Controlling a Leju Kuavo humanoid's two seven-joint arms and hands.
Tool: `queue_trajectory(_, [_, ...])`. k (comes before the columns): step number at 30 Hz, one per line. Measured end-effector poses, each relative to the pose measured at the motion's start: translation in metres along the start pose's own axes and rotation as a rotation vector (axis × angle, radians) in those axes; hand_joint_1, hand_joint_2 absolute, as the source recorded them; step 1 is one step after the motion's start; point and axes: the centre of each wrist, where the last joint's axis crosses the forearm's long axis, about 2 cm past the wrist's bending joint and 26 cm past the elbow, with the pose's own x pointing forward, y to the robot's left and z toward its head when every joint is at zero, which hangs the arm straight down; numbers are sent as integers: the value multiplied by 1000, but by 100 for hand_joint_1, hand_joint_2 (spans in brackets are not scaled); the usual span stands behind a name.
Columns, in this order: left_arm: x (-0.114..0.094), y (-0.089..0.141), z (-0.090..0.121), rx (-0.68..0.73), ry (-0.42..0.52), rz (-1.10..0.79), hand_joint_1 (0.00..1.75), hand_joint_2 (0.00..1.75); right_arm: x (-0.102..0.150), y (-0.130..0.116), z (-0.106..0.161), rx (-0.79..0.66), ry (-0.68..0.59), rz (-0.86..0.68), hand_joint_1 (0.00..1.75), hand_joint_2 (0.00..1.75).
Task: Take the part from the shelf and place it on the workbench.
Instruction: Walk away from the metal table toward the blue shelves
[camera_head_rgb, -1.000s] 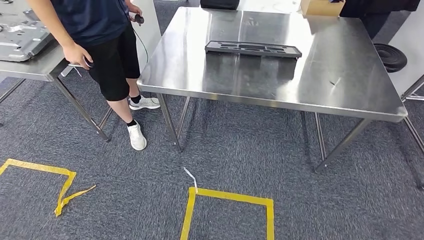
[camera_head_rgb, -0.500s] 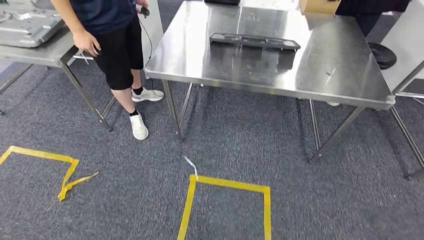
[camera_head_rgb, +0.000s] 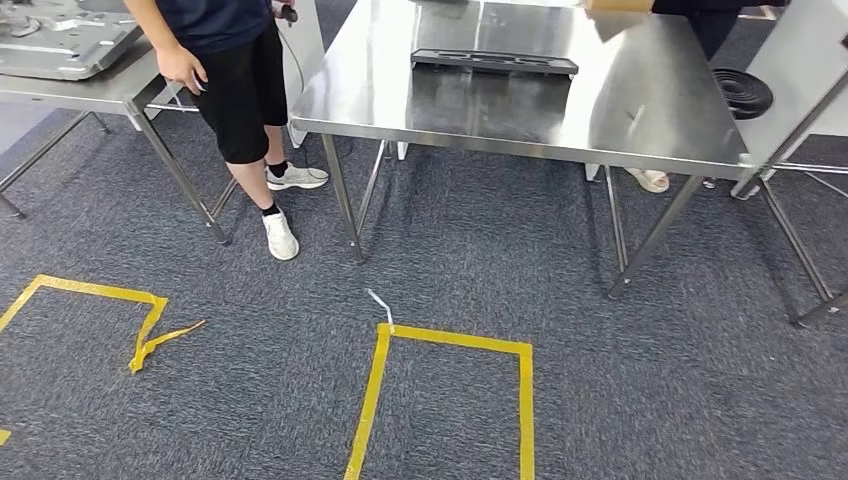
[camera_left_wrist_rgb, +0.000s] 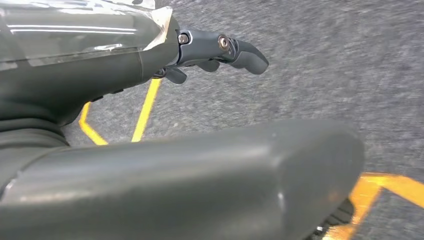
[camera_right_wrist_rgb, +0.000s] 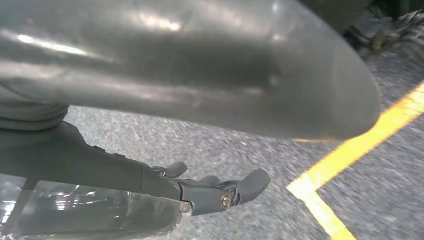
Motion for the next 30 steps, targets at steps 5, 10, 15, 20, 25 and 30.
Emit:
queue_trajectory(5, [-1,0,0,-1,1,0,0,0,0,0,0,-1,1,0,0,0])
queue_trajectory(10, [2,-1,0,-5,-5,0,0,0,1,-1,0,-3,-1,6,0,0])
queue_trajectory(15, [2,-1,0,-3,-3,0,0,0,2,-1,0,-4,-3,18,0,0])
queue_trajectory(20, [2,0,0,2,-1,0,0,0,4,0,0,-4,-6,44,0,0])
queue_trajectory(25, [3,-2,0,9,-10,-6,0,0,5,-2,0,-13,-5,73,0,175])
queue_trajectory(30, [2,-2,0,17,-11,-11,0,0,6,-2,0,-16,-3,89,0,175])
